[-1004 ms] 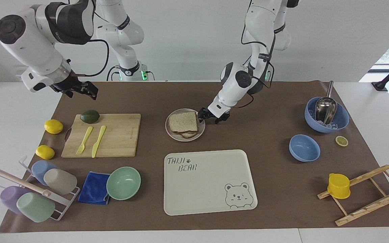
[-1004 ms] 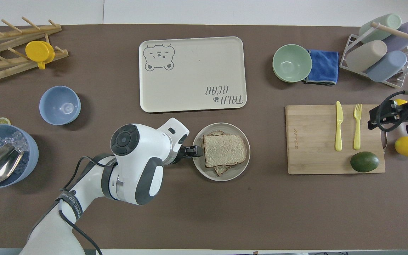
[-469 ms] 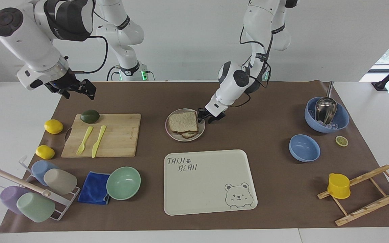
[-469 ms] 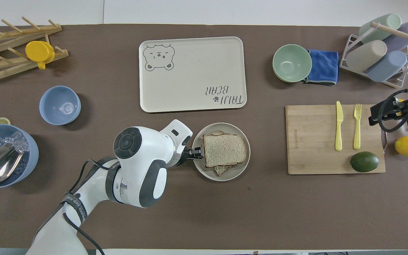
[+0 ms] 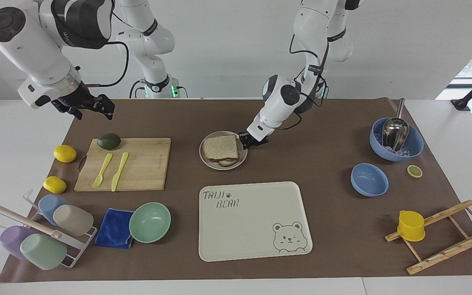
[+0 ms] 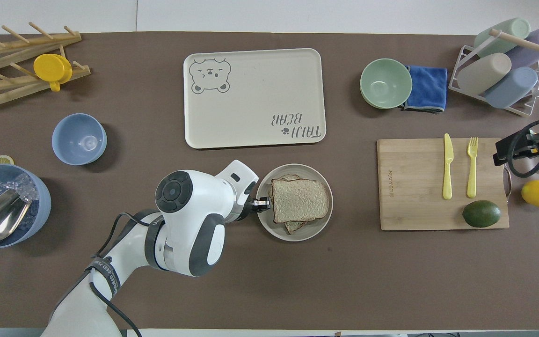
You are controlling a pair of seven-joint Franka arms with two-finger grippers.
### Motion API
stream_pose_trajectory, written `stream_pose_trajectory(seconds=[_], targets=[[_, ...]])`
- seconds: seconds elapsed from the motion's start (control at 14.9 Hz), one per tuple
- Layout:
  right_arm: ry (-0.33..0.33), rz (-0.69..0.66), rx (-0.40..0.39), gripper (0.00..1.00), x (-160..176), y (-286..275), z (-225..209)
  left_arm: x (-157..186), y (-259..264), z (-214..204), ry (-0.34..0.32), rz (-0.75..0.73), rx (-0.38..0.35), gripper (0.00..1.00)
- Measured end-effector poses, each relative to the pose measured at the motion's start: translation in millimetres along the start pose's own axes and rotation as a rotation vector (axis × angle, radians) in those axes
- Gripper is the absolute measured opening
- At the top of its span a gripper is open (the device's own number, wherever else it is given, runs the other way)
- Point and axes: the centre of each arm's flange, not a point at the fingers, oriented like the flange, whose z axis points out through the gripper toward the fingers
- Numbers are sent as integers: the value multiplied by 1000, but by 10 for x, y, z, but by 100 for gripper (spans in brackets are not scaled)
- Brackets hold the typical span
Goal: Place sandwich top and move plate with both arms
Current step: 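Grip the white plate rim with the left gripper, then slide the plate with the left gripper onto the bear-print tray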
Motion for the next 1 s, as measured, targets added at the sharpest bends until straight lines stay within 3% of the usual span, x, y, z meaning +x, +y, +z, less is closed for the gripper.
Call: stream_pose_trajectory(seconds=[0.4, 0.54, 0.8, 1.0], targets=[[4, -7, 0, 100, -27, 3, -34, 91, -69, -98, -24, -35, -5, 4], [20, -15, 1, 100, -20, 56, -62, 336, -166, -381, -46, -73, -27, 4], [15, -22, 0, 100, -30, 85, -65, 979, -361, -1159, 0, -139, -99, 4], [27, -45, -18, 100, -39, 106, -123, 1391, -490, -1426, 34, -171, -127, 4]])
